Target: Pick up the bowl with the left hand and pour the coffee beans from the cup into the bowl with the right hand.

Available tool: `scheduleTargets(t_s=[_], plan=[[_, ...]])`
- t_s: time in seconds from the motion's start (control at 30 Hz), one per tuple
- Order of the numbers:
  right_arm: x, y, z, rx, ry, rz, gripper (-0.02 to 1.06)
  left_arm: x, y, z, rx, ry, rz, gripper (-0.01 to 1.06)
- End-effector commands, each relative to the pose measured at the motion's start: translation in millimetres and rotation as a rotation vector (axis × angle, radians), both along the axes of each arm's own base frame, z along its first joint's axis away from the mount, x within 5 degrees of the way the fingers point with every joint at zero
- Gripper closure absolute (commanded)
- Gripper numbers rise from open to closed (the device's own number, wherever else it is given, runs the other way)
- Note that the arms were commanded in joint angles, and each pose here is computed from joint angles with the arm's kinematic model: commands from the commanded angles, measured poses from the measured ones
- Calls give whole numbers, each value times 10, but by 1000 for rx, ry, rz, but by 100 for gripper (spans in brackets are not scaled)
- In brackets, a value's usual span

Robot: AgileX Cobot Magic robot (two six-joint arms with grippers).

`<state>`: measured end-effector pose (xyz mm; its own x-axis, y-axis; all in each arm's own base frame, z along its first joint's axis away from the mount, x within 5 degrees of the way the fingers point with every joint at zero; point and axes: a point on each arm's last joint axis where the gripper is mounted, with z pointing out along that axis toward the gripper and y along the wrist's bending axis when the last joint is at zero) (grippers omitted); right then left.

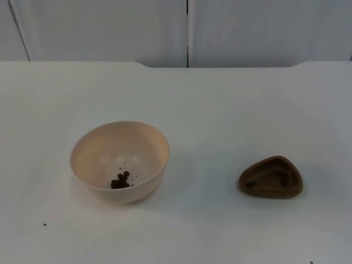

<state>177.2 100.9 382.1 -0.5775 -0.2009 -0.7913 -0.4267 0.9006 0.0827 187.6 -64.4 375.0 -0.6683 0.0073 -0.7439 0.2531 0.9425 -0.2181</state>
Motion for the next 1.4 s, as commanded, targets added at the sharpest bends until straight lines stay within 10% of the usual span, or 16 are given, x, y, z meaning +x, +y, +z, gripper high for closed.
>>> scheduleTargets(t_s=[0.0, 1.37], plan=[[-95, -59, -57, 13, -34, 5, 32, -99, 26, -46, -14, -26, 2, 22], [-1870, -1020, -619, 121, -413, 109, 32, -1914, 513, -457, -2, -387, -69, 22]])
